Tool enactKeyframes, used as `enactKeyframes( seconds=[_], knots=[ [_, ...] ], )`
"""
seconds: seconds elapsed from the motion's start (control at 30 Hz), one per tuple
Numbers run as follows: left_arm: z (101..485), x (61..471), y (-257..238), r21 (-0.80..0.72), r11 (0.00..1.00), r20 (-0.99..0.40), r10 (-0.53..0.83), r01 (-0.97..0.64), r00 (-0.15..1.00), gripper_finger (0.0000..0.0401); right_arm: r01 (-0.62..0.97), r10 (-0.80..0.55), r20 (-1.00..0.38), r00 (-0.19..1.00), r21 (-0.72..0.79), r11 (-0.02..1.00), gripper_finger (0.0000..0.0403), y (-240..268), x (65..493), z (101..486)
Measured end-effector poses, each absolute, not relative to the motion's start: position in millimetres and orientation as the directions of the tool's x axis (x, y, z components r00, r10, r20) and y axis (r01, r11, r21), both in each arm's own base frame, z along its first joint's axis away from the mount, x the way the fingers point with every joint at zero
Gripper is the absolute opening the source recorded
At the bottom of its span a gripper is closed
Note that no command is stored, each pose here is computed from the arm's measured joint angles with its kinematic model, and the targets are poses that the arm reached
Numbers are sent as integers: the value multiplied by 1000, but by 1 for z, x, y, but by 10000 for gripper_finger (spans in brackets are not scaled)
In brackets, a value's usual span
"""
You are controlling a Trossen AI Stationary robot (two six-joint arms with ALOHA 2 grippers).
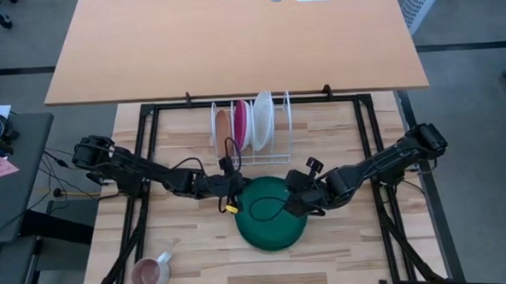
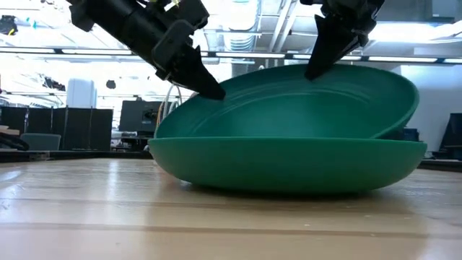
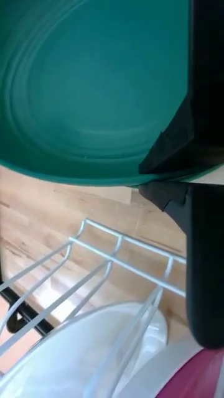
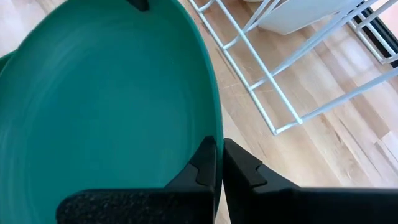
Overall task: Sort dishes
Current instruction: Put the dark green plate in the dish rack
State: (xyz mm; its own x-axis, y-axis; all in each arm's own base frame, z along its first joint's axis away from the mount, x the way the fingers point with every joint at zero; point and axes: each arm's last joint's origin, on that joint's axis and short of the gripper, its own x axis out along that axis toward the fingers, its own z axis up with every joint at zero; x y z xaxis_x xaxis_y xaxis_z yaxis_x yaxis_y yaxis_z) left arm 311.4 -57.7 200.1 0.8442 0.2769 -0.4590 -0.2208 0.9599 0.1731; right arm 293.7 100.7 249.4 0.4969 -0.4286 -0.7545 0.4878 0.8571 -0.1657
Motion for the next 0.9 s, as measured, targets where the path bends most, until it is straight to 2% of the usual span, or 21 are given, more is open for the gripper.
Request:
enactKeyframes(
  seconds=[0.2,0.57,0.9],
  knots=[
    [201,312,-58,179,959,-452,277,-217,848,4,500,-426,-755,498,-151,853,33,101,294,250],
    [204,313,-62,180,963,-417,259,-201,871,1,502,-379,-768,517,-86,860,136,118,288,250],
    [214,317,-70,205,962,-395,250,-180,884,1,529,-390,-769,507,-81,845,209,117,286,249]
  ],
)
